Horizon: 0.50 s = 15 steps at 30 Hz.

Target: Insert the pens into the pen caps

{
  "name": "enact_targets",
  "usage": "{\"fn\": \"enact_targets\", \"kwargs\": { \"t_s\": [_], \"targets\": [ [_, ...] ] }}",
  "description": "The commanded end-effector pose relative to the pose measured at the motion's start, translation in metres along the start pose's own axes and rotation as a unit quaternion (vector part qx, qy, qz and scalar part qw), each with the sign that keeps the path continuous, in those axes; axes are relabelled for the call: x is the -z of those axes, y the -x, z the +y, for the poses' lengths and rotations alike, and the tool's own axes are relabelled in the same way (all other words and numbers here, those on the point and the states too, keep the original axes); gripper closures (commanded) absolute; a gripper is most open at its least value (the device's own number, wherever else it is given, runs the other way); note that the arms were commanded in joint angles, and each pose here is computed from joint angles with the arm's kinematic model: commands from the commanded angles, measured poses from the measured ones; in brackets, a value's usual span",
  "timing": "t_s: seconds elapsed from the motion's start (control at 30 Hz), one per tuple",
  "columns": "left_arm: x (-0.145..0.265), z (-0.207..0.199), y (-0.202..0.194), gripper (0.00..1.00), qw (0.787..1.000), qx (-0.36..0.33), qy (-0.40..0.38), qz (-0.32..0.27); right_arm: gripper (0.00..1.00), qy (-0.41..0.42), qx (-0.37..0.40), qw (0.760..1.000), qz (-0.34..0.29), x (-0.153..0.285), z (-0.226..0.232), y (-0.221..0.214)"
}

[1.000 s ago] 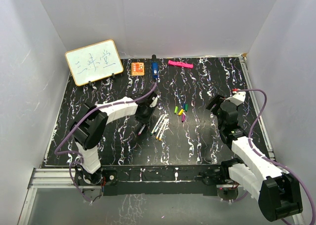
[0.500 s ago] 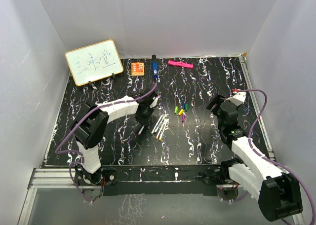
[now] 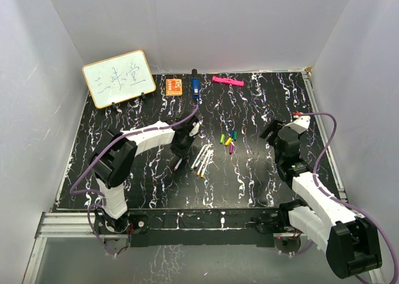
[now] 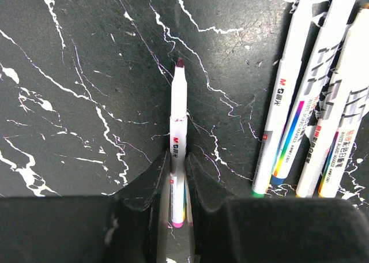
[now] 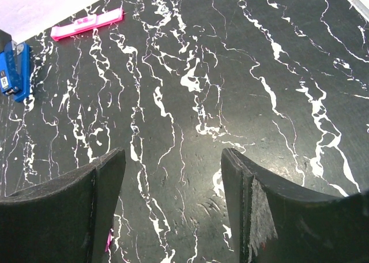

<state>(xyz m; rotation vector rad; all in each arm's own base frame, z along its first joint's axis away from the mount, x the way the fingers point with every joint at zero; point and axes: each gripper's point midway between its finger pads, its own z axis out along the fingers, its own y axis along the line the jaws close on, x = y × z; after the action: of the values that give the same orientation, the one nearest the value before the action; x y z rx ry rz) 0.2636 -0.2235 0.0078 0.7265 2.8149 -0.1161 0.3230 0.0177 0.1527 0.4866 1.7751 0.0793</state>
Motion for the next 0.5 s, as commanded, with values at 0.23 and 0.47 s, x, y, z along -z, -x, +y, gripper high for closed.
{"fn": "enact_targets", "kwargs": {
  "t_s": [0.23,0.47],
  "targets": [
    [-0.002,-0.001,-0.029,1.00,0.999,-0.007,-0.005,0.045,0.21,-0.008,0.009,1.000,0.008,-0.007,0.001,0.001],
    [0.029,-0.004,0.002,1.00,1.000,-0.004,-0.013,-0.026,0.07,0.016,0.027,0.999,0.040,-0.010,0.011,-0.010]
  ]
}}
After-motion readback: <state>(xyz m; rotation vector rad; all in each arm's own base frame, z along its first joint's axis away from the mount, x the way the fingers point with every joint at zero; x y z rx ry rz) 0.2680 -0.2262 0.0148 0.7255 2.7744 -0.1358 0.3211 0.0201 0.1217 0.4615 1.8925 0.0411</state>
